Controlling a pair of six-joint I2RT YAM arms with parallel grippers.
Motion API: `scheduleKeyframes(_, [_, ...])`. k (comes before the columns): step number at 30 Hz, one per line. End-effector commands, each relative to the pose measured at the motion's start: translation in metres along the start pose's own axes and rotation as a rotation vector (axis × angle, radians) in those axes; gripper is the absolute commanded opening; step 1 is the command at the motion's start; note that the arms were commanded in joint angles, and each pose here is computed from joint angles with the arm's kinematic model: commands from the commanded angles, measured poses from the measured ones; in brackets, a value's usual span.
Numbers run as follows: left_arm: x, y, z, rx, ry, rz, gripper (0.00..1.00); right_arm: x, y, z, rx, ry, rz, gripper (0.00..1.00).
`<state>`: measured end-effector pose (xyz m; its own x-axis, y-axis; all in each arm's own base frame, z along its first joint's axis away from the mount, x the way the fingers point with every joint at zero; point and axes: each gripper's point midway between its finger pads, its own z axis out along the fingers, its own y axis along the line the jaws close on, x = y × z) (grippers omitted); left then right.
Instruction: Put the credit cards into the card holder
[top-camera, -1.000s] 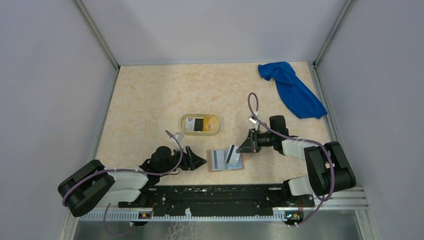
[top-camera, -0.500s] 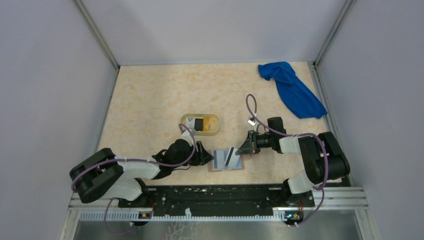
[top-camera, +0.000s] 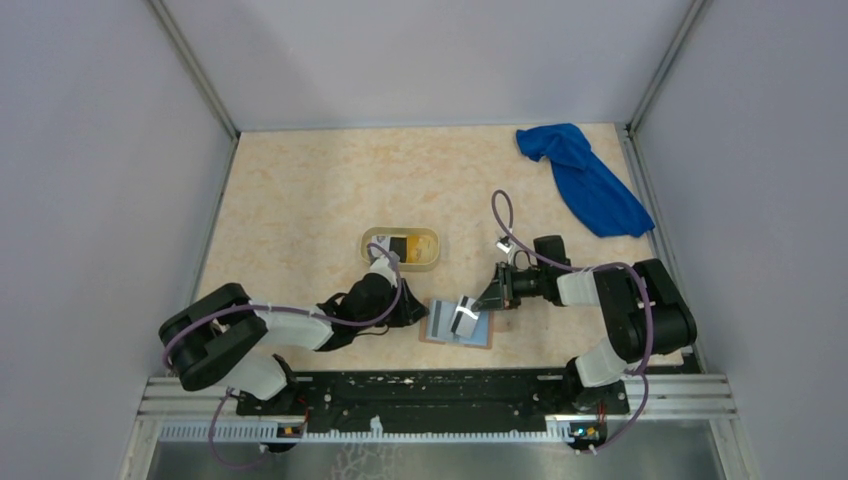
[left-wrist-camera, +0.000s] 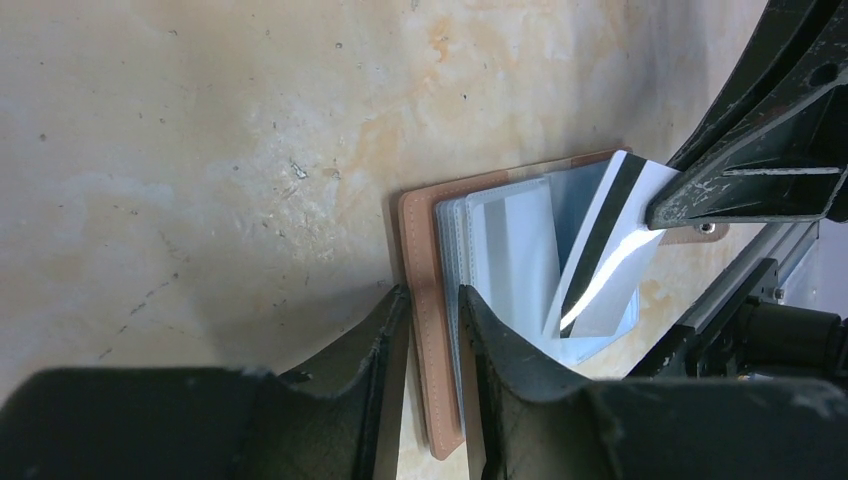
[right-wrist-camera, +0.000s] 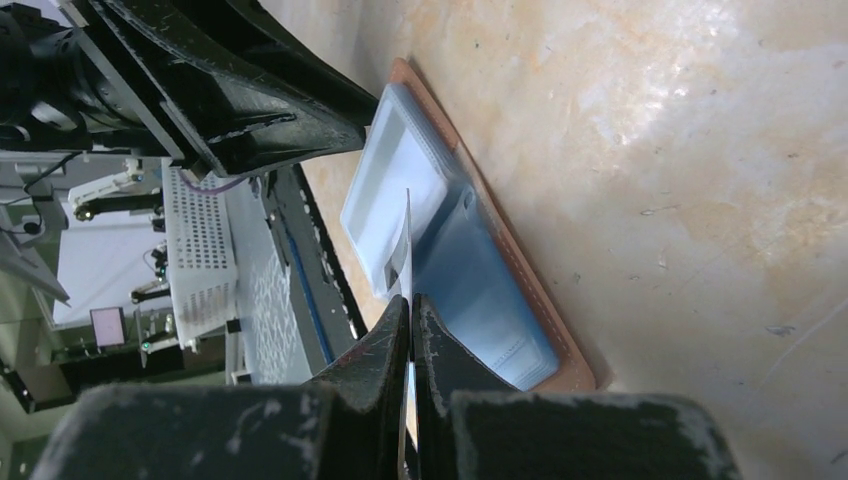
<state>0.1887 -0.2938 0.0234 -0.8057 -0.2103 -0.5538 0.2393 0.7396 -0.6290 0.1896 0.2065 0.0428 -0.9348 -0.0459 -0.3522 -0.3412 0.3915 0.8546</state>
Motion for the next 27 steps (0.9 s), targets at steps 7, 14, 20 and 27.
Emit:
scheduleKeyframes(7, [0.033,0.043,-0.004,-0.149,0.103,0.026,0.32,0.002,-0.001,0.003,0.071,-0.010,0.001,0.00])
scheduleKeyframes(14, [0.029,0.037,-0.005,-0.118,0.086,0.035,0.33,0.017,-0.011,0.011,0.115,0.051,0.073,0.00])
scheduleKeyframes(20, [0.024,0.032,-0.009,-0.081,0.053,0.046,0.34,0.025,-0.018,0.012,0.133,0.076,0.112,0.00])
scheduleKeyframes(27, [0.020,0.016,-0.010,0.004,0.043,0.092,0.38,0.027,-0.026,0.016,0.148,0.106,0.167,0.00])
